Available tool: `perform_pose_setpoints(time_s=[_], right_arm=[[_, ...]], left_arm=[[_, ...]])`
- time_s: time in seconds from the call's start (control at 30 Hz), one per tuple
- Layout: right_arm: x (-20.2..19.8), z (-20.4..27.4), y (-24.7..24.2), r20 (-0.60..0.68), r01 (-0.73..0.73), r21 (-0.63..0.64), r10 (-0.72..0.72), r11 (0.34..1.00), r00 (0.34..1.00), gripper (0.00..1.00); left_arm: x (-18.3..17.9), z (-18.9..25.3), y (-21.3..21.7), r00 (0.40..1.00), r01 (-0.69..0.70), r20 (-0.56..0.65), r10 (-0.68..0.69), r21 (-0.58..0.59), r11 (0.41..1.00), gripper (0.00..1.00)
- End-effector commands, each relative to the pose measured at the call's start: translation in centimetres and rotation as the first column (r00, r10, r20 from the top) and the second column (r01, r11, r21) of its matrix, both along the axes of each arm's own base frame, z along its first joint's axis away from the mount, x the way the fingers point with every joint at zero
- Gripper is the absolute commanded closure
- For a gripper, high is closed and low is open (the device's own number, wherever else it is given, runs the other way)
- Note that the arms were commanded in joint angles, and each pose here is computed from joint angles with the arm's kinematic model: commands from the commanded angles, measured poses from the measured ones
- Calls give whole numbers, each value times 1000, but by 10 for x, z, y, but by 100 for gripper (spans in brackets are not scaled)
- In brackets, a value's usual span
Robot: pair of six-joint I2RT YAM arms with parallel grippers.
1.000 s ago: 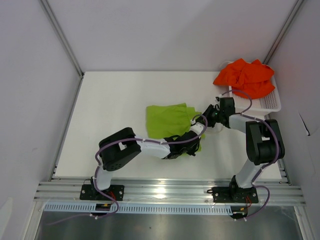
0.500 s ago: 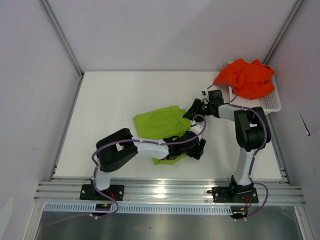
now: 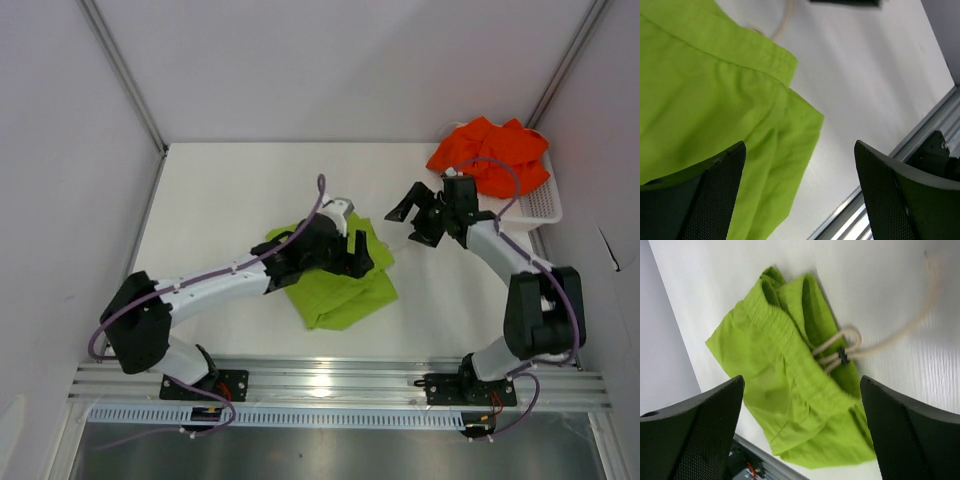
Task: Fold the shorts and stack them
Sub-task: Fold the shorts
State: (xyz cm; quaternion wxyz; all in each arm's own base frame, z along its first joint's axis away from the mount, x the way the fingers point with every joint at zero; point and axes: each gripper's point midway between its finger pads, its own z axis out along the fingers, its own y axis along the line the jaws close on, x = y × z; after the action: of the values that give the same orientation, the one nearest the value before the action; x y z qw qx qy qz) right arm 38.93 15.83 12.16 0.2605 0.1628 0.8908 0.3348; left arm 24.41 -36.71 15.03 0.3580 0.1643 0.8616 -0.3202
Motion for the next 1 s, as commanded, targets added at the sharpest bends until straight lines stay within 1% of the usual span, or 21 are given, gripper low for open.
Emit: perform_pose_setpoints(time_s=[0.0,0.03,0.07,0.13,0.17,0.2,0.23,0.3,0.33,0.37,0.4,0.43,0.47,0.5,0.53,0.6,0.73,0.83,0.9,0.93,0.97], right_arm=[[-42,-1,-12,-87,194,-55,-198,980,976,0],[-47,-2,-16,-76,271,-75,-276,960,958,1],[-69,-5,-22,-103,354,-90,-362,931,927,1],[-89,-2,-1,-105,422,-46,-425,905,899,0],[-99,8,5,-86,433,-4,-432,901,898,0],[-110,2,11,-101,441,-4,-439,898,893,0],[-124,4,30,-121,423,25,-417,906,901,1],[-136,4,38,-128,435,27,-428,900,894,1],[-147,1,50,-141,414,29,-406,910,903,0],[-149,0,54,-169,447,55,-433,893,886,1],[-156,-12,56,-199,454,49,-437,889,877,0],[-162,-13,69,-214,440,88,-414,894,885,0],[-166,-18,75,-255,467,115,-428,877,867,1],[-173,-33,77,-278,470,98,-429,877,859,1],[-177,-34,88,-277,454,119,-410,883,869,0],[-179,-48,91,-286,463,83,-424,882,859,1],[-174,-57,108,-300,445,96,-401,890,866,0],[-169,-66,116,-311,447,91,-401,890,862,2],[-165,-69,122,-313,452,104,-402,886,860,6],[-164,-78,123,-322,453,86,-406,887,855,8],[-164,-82,126,-327,448,81,-401,890,856,13]], left_arm=[[5,6,39,998,-36,-51,36,17,999,10],[21,9,56,996,-78,-42,79,25,997,10],[24,6,66,994,-97,-51,99,49,994,10],[38,5,85,990,-133,-36,136,76,988,10],[41,6,91,988,-145,-37,149,87,986,10],[48,6,100,984,-172,-34,176,98,980,10],[51,5,105,982,-183,-26,187,112,977,10],[59,2,123,972,-227,-27,233,135,964,10],[63,2,129,969,-241,-29,247,138,961,10],[64,-1,134,967,-245,-38,252,135,960,10],[68,-3,145,960,-270,-44,278,137,953,10],[67,-5,149,957,-277,-47,286,142,950,10],[68,-5,154,953,-290,-44,299,142,946,10],[69,-4,160,948,-308,-40,316,140,941,10],[68,-5,164,944,-317,-41,326,145,937,10],[68,-3,169,936,-341,-35,349,141,929,10],[68,-5,181,918,-385,-30,394,160,909,10],[67,0,186,913,-401,-24,408,146,905,10],[67,3,189,909,-409,-20,415,137,902,10],[66,6,190,908,-412,-17,418,131,902,10],[67,9,190,908,-415,-14,420,126,901,10]])
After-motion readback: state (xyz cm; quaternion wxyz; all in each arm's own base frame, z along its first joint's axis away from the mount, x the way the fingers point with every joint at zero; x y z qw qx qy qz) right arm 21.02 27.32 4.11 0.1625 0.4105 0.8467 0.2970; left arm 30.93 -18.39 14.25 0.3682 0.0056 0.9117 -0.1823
